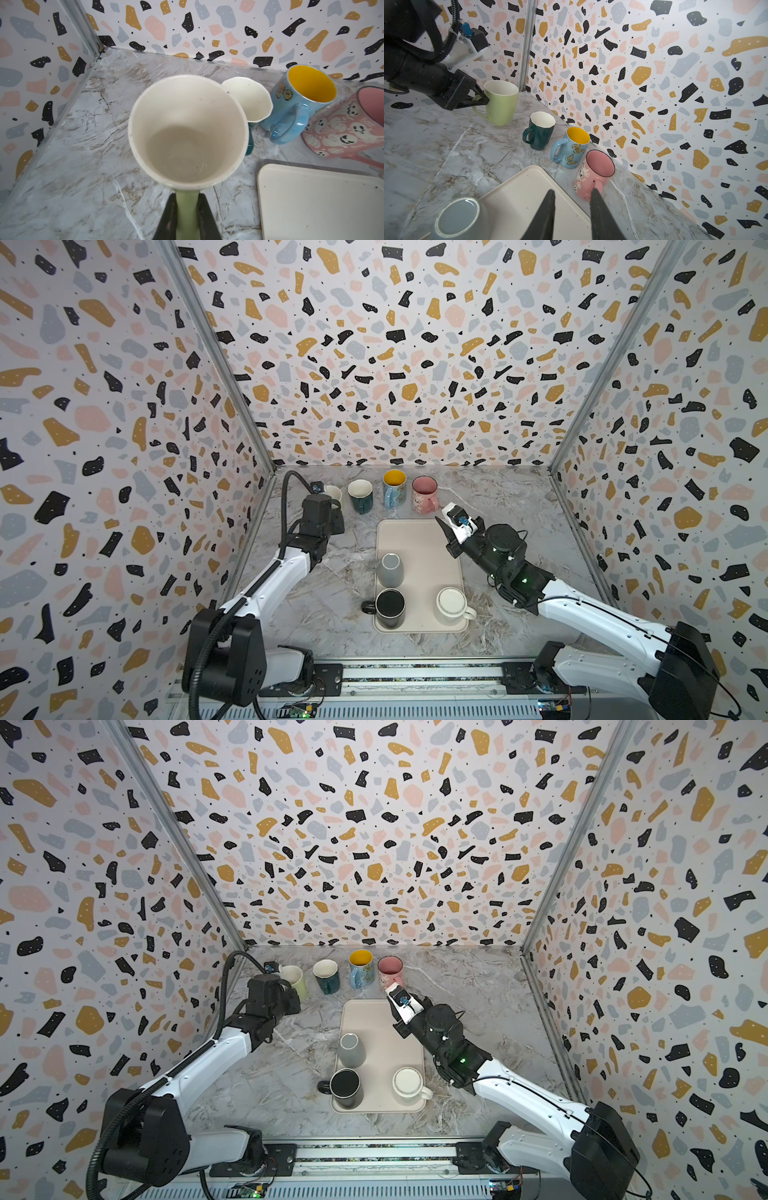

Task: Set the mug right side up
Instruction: 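Carry the light green mug with the left gripper beside the dark green mug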

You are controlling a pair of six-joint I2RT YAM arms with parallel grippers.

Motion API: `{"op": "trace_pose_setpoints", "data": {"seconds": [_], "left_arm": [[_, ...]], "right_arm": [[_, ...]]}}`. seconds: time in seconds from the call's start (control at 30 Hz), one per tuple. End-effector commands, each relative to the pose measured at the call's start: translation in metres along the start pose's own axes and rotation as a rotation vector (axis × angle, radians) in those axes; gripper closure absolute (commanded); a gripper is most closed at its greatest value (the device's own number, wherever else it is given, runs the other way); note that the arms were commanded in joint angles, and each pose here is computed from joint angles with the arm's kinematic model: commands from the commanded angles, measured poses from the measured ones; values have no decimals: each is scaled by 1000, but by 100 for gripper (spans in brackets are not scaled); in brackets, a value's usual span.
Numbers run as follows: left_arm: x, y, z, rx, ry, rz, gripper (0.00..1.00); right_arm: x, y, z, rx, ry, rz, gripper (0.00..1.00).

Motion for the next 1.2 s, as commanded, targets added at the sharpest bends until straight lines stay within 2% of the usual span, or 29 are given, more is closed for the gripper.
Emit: {"op": "trace_pose_setpoints", "data": {"seconds": [0.0, 0.63, 1.17], "left_arm": [[0, 8, -34, 83, -199, -53, 100], [-61, 2, -18, 103, -182, -27, 100], [-87, -4, -3, 96, -152, 2, 100]], "right_arm": [[1, -3, -3, -24, -13, 11, 69], [1, -8, 1, -46, -1, 28, 69], [1, -11, 1, -64, 5, 37, 69]]}}
Point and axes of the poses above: each gripper's point midway between its finger pads, its own x axis back along the fingers, its own y axis along the line the jaws close on, z = x × y, the point moved 7 cm from there along x, back along the fingers, and after that the axes turned 13 degrees about -x, right-handed, at the moved point
